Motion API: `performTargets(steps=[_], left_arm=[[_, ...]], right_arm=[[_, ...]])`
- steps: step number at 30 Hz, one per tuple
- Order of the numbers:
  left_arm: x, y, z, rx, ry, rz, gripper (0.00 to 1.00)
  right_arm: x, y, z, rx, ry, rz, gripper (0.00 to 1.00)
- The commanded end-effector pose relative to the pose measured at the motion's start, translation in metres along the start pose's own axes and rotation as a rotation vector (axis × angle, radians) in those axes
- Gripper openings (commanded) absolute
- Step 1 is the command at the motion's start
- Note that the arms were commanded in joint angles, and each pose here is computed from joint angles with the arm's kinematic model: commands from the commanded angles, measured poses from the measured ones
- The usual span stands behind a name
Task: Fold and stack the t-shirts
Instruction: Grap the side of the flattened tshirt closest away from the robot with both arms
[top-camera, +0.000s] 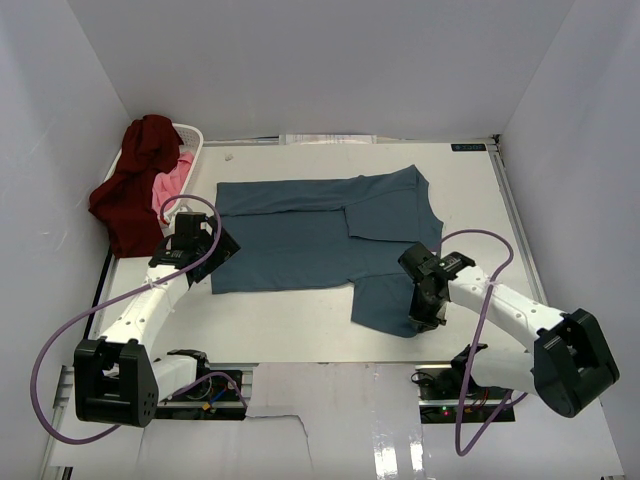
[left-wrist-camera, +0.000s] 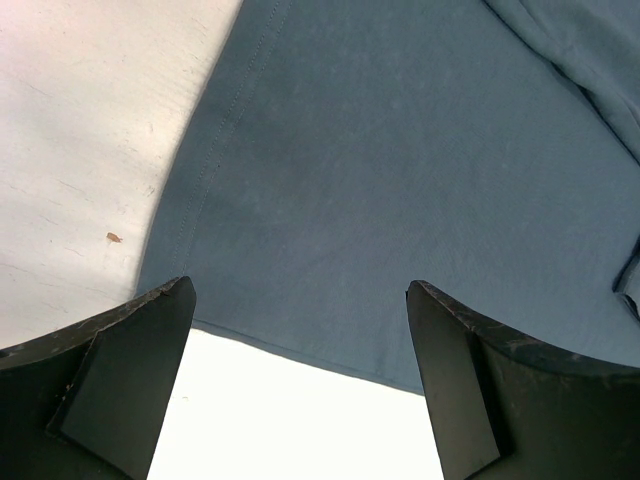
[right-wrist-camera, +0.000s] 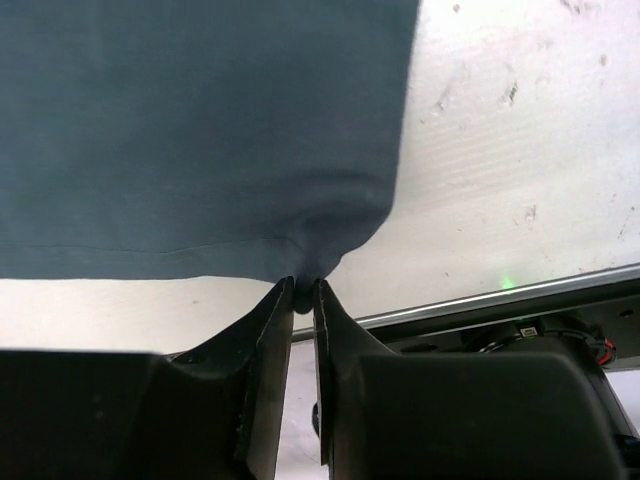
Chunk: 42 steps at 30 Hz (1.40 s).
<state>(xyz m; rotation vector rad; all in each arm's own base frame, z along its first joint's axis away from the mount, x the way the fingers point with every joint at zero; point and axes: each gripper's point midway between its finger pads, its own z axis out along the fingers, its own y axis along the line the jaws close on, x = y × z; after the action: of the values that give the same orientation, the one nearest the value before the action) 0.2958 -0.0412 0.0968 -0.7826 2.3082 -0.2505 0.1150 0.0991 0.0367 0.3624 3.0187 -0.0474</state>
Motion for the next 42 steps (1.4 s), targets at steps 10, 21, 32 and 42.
performTargets(steps=[10,21,32,42], left_arm=[[0.023,0.028,0.002,-0.126,0.042,-0.169,0.96],[0.037,0.073,0.005,-0.438,0.05,-0.331,0.85],[0.053,0.064,0.021,-0.388,0.119,-0.362,0.4],[0.065,0.07,0.024,-0.401,0.151,-0.349,0.49]], right_arm=[[-0.012,0.022,-0.005,-0.075,-0.018,-0.091,0.18],[-0.018,0.029,-0.004,-0.095,-0.025,-0.13,0.18],[-0.019,0.029,-0.006,-0.101,-0.03,-0.135,0.19],[-0.02,0.029,-0.008,-0.103,-0.037,-0.135,0.19]])
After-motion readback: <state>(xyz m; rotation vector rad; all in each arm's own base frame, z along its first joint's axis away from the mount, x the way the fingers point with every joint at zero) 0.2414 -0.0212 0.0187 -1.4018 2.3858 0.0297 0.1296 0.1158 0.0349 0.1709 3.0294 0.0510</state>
